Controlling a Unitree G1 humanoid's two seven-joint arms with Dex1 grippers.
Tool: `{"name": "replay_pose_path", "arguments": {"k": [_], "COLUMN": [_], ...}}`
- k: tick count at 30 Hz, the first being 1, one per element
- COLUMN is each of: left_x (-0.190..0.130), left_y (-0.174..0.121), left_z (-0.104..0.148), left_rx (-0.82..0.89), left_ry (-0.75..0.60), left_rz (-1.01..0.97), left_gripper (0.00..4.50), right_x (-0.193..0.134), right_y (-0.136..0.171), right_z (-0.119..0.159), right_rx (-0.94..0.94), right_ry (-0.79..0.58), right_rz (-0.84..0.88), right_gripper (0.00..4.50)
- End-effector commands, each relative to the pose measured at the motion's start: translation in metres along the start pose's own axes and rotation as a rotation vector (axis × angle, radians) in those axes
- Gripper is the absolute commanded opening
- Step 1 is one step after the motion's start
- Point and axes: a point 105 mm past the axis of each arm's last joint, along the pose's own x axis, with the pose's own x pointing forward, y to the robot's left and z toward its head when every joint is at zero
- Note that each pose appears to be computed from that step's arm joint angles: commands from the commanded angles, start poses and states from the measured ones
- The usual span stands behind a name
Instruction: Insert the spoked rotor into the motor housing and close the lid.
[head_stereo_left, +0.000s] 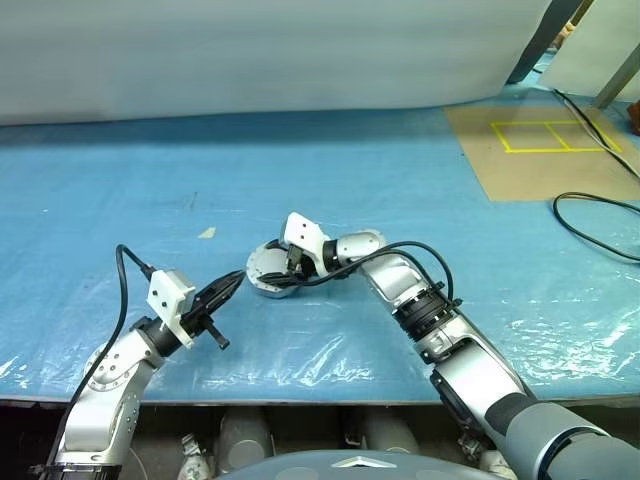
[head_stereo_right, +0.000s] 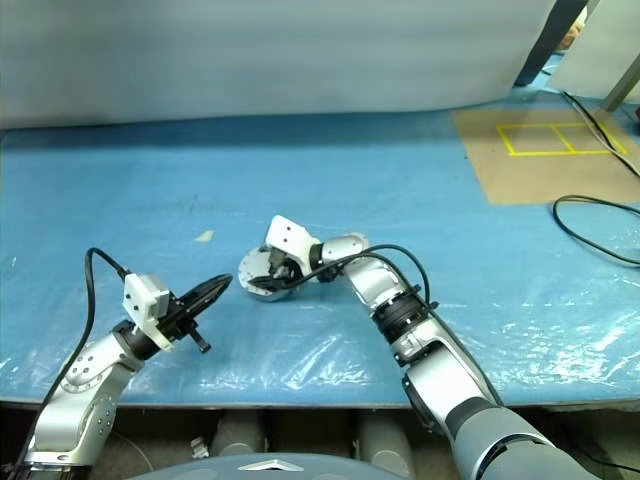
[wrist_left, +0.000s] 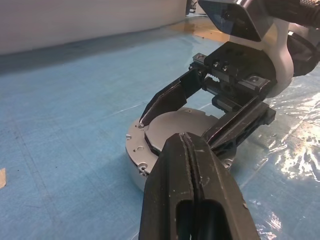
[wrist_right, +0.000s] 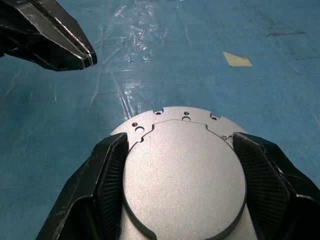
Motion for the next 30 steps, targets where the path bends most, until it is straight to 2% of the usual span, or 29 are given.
{"name": "replay_pose_path", "arguments": {"k": [1, 12, 20, 24, 27, 30], "left_x": [-0.002, -0.014, -0.011, -0.010, -0.010, -0.009], "left_y": [-0.002, -0.002, 0.001, 0.004, 0.006, 0.006], "left_z": [0.011, 0.002, 0.000, -0.003, -0.005, -0.005], "left_rx": [0.020, 0.014, 0.016, 0.016, 0.020, 0.023], "left_ry": [-0.030, 0.001, -0.009, -0.010, -0.009, -0.010], "left_rz": [-0.014, 0.005, 0.016, 0.028, 0.028, 0.027], "left_gripper": [0.00, 0.00, 0.00, 0.00, 0.00, 0.00], "right_x": [-0.004, 0.000, 0.009, 0.010, 0.009, 0.010], "right_y": [-0.002, -0.007, 0.007, 0.014, 0.018, 0.020], "right_z": [-0.024, -0.032, -0.043, -0.051, -0.056, -0.057], "right_rx": [0.019, 0.015, 0.081, 0.062, -0.030, -0.013], "right_ry": [0.091, 0.086, 0.093, 0.129, 0.167, 0.170], "right_rz": [-0.009, -0.054, -0.023, -0.005, 0.011, 0.019], "right_gripper": [2.99, 2.99, 2.99, 2.99, 2.99, 2.99]}}
